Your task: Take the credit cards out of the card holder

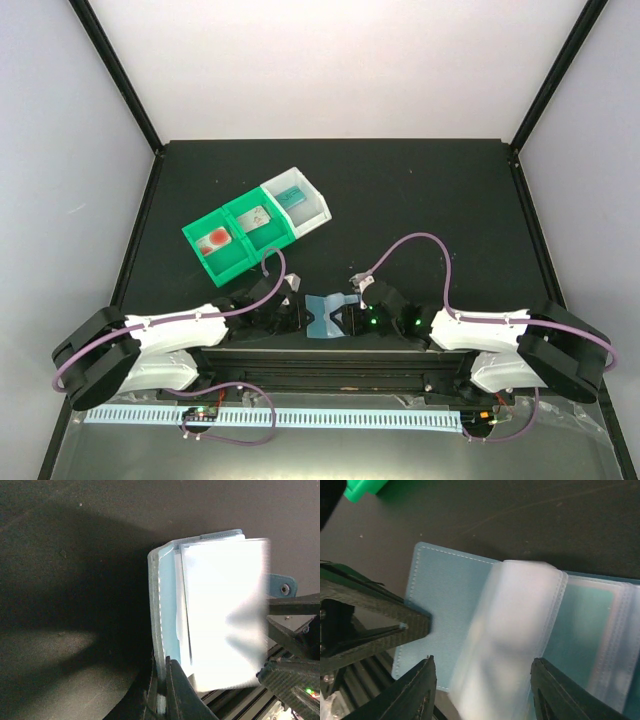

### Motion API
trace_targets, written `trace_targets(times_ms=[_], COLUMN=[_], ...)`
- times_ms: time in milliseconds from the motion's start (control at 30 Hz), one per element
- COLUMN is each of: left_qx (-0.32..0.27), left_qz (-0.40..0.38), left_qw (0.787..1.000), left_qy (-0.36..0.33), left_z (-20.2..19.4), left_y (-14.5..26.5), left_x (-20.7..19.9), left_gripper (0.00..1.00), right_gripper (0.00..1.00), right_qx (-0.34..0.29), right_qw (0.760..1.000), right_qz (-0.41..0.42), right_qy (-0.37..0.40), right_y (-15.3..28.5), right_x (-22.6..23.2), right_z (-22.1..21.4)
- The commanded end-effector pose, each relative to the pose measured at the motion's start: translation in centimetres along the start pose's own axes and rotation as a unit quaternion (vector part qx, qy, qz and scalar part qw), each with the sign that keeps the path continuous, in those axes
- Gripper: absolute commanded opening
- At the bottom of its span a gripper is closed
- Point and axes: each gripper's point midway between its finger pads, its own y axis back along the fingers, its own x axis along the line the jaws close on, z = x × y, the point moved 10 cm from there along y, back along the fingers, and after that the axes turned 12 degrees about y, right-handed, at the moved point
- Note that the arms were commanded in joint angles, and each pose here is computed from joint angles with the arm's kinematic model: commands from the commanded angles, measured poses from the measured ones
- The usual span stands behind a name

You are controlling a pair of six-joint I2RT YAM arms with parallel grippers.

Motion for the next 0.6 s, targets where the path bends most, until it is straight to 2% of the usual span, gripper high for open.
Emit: trace_targets(times_ms=[0, 367, 467, 567], left_qx=[-0.003, -0.003, -0.002, -0.002], left_qz=[-0.008, -0.008, -0.012, -0.015], left_qw=[1.000, 1.000, 1.000, 1.000], left_qy=[-0.002, 0.004, 0.006, 0.006], left_z=[0.1, 0.0, 0.0, 0.0], left_y=[-0.1, -0.2, -0.2, -0.2], left_x=[-0.6, -0.4, -0.5, -0.4], left_gripper=[0.02, 0.01, 0.02, 0.03], right_gripper=[0.53, 0.54, 0.50, 0.51], right_qx=[-0.022, -0.037, -0.032, -0.024], right_qw=[0.999, 0.995, 0.993, 0.990], right_qz=[0.043, 0.088, 0.108, 0.134], right_qy=[0.009, 0.024, 0.031, 0.033], right_y=[0.0, 0.5, 0.3, 0.0], right_x=[0.8, 1.7, 2.0, 2.4], right_z=[0.7, 1.1, 1.1, 1.1])
